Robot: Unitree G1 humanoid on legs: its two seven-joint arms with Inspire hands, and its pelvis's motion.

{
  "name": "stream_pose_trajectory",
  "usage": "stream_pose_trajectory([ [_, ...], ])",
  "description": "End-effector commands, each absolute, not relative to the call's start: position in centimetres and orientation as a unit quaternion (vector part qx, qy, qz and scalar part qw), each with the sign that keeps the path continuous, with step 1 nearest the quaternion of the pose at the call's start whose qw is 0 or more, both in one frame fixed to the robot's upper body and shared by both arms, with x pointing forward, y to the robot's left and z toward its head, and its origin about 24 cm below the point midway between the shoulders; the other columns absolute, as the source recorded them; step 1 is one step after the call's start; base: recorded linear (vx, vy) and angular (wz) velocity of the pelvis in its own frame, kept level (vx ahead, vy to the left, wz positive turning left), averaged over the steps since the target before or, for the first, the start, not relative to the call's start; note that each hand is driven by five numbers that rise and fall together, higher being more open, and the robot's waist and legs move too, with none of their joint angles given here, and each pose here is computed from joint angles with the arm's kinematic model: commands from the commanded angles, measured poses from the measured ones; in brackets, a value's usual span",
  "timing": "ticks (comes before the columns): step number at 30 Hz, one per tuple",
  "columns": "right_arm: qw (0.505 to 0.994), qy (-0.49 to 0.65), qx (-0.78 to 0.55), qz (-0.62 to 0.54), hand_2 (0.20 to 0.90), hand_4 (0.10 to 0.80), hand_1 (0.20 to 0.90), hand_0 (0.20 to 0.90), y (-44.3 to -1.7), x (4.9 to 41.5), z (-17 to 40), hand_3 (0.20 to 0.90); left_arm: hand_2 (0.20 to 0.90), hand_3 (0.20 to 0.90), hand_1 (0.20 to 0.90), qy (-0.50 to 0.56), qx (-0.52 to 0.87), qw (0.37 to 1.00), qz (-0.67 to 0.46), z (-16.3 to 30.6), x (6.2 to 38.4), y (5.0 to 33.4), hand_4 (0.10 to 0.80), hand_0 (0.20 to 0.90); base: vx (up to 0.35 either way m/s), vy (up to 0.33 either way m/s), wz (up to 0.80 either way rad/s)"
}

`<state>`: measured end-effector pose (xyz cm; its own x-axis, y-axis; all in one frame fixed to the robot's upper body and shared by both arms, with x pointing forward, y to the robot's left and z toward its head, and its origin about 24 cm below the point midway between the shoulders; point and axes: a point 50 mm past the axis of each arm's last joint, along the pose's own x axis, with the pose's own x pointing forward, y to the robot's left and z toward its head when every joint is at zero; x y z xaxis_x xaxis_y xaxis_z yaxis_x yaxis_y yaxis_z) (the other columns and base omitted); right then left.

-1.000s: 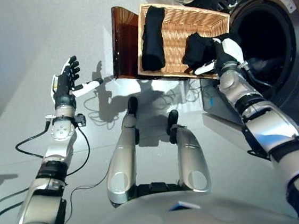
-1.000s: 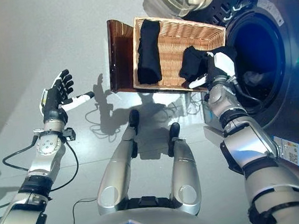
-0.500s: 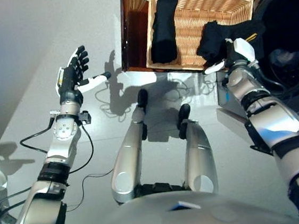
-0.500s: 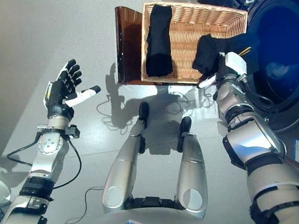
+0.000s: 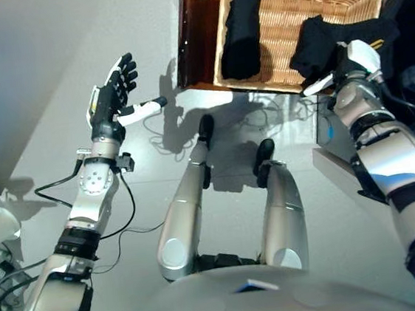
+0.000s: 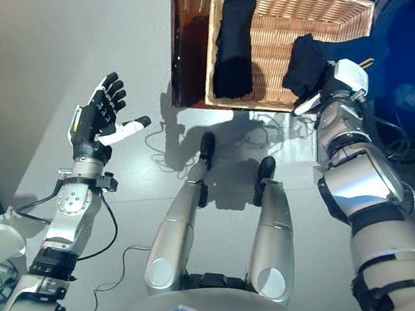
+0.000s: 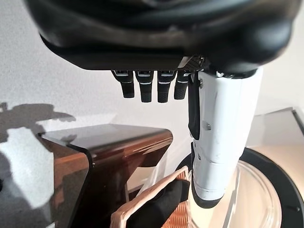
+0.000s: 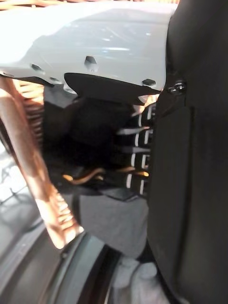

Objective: Pick up the clothes and place them into the washing machine

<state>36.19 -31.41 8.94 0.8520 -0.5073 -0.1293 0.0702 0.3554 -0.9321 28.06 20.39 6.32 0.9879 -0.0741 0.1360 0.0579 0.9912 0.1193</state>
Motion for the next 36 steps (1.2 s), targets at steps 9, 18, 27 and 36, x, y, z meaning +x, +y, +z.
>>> stream_pose_trajectory([
  [9, 0.788, 0.149, -0.535, -0.264, 0.900, 0.800, 0.900, 0.900, -34.1, 36.1, 13.1, 0.900, 0.900, 0.900, 0.900, -0.166, 0.038, 0.984, -0.058, 9.2, 27.2, 19.5, 0.800, 0.900, 0.021, -0.017, 0.07],
  [18, 0.860, 0.153, -0.362, -0.326, 0.900, 0.800, 0.900, 0.900, -35.3, 35.4, 12.9, 0.900, 0.900, 0.900, 0.900, -0.153, 0.025, 0.986, -0.060, 8.7, 27.3, 19.9, 0.800, 0.900, 0.013, -0.006, 0.00],
  [27, 0.874, 0.165, -0.303, -0.341, 0.900, 0.800, 0.900, 0.900, -36.4, 34.5, 12.2, 0.900, 0.900, 0.900, 0.900, -0.138, 0.013, 0.988, -0.062, 8.0, 27.1, 20.2, 0.800, 0.900, 0.021, -0.010, 0.05],
  [36, 0.899, 0.131, -0.222, -0.353, 0.900, 0.800, 0.900, 0.900, -36.5, 34.7, 13.0, 0.900, 0.900, 0.900, 0.900, -0.129, 0.007, 0.990, -0.060, 7.8, 27.2, 20.4, 0.800, 0.900, 0.020, -0.004, 0.04],
])
